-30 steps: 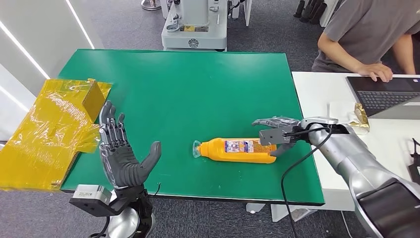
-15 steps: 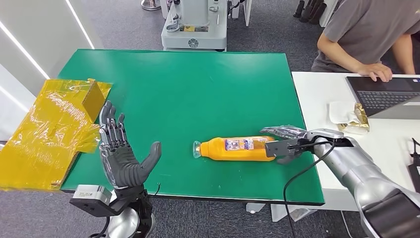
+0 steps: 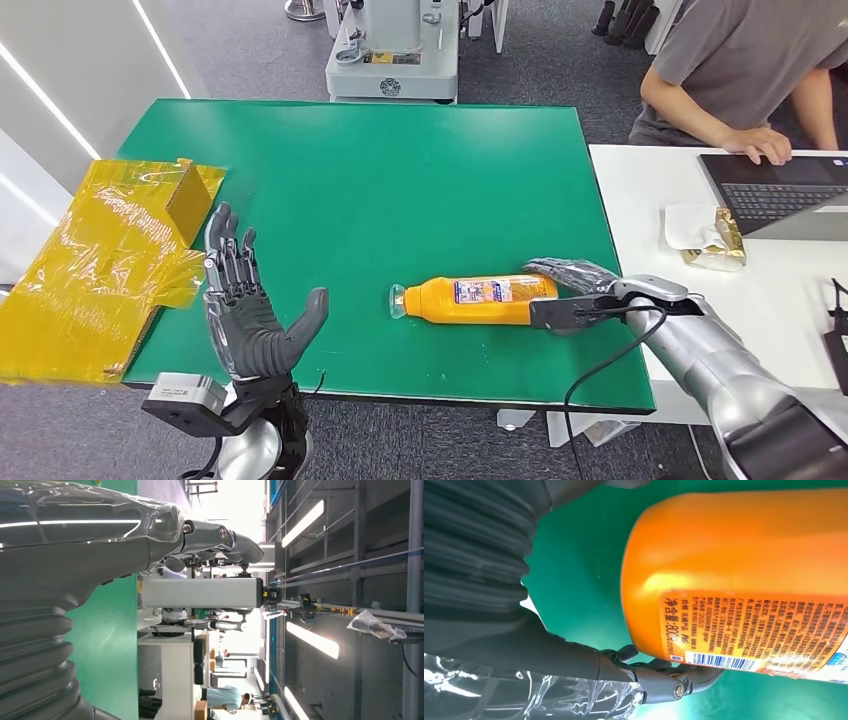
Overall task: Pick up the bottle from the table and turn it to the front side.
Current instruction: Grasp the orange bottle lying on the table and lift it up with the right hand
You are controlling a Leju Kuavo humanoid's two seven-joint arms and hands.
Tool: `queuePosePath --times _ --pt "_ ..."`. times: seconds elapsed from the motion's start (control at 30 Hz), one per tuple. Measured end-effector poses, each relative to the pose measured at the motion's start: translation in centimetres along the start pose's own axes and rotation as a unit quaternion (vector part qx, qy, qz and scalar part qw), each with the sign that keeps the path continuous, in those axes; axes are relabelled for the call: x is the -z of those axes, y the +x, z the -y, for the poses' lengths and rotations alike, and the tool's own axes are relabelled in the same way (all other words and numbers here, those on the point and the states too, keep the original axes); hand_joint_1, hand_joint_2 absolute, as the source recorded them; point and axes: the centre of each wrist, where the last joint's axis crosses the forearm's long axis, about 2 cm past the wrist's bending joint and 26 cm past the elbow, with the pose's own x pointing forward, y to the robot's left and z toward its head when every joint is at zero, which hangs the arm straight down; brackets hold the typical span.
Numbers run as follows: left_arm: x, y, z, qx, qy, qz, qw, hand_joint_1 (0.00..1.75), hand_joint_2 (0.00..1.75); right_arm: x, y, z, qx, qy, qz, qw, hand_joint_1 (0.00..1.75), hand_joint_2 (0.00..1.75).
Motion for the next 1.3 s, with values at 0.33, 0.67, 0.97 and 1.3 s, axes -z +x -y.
queuePosePath --times 0.33,0.67,0.97,1.3 --pt "0.0 0.0 0.0 -0.001 -0.002 0.0 1.0 0.0 1.75 -0.1 0.4 3.2 -0.022 -0.016 -0.01 1.0 0.0 1.75" --pt "0.0 0.0 0.0 -0.001 -0.002 0.0 1.0 0.0 1.75 -0.1 0.5 3.5 -0.023 -0.019 -0.01 1.0 0.0 1.75" --pt "0.0 0.0 0.0 0.0 -0.001 0.0 1.0 0.0 1.75 -0.3 0.7 5.0 -0.025 -0.013 -0.014 1.0 0.0 1.75" --pt "0.2 0.1 0.0 0.004 0.009 0.003 1.0 0.0 1.75 0.1 2.9 10.0 -0.047 -0.024 -0.006 0.999 0.0 1.75"
